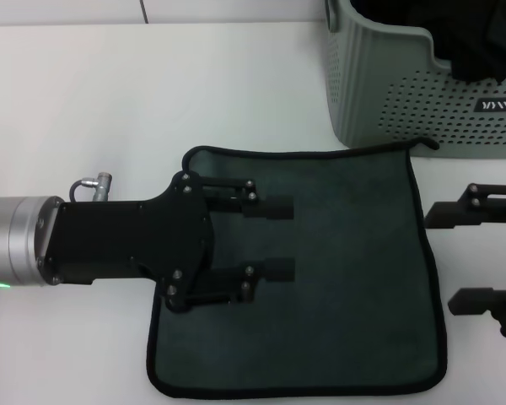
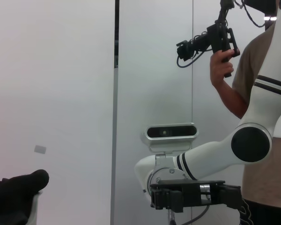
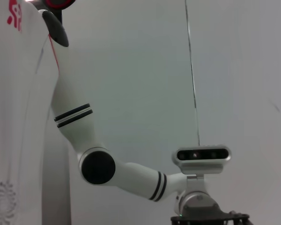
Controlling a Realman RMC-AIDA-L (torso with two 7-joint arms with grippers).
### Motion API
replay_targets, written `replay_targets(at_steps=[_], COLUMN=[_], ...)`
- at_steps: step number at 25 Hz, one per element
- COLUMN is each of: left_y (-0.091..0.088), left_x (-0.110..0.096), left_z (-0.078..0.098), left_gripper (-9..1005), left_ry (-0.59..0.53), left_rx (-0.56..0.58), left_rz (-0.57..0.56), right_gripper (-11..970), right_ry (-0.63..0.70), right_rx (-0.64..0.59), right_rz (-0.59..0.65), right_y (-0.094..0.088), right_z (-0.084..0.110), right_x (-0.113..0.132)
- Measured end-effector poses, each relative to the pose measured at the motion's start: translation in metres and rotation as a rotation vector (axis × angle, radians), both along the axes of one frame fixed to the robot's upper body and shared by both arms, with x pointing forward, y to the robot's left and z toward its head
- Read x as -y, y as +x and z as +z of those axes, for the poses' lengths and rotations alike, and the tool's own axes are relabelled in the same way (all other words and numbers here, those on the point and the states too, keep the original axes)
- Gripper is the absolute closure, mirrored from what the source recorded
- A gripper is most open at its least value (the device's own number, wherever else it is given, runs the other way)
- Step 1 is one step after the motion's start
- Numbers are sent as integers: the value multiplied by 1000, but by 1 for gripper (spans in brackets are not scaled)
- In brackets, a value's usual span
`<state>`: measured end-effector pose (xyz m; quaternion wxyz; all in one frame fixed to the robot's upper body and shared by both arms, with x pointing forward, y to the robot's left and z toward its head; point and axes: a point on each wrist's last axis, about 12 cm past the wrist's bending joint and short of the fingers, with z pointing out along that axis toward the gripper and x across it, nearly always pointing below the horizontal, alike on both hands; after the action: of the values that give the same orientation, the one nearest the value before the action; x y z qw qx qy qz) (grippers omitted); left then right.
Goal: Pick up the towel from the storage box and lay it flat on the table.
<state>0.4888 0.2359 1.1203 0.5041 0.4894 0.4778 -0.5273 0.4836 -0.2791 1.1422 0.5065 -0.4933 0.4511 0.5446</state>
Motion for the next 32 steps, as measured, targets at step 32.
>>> replay_targets(at_steps=[32], left_y=[-1], left_x=[-4], left_z=[0], left_gripper=[494], left_ry=[-25], left_rx=[60], left_rz=[36], right_gripper=[305], right_ry=[-14], right_rx=[-7], right_rz=[-36], right_y=[9], right_z=[-1], right_x=[-5])
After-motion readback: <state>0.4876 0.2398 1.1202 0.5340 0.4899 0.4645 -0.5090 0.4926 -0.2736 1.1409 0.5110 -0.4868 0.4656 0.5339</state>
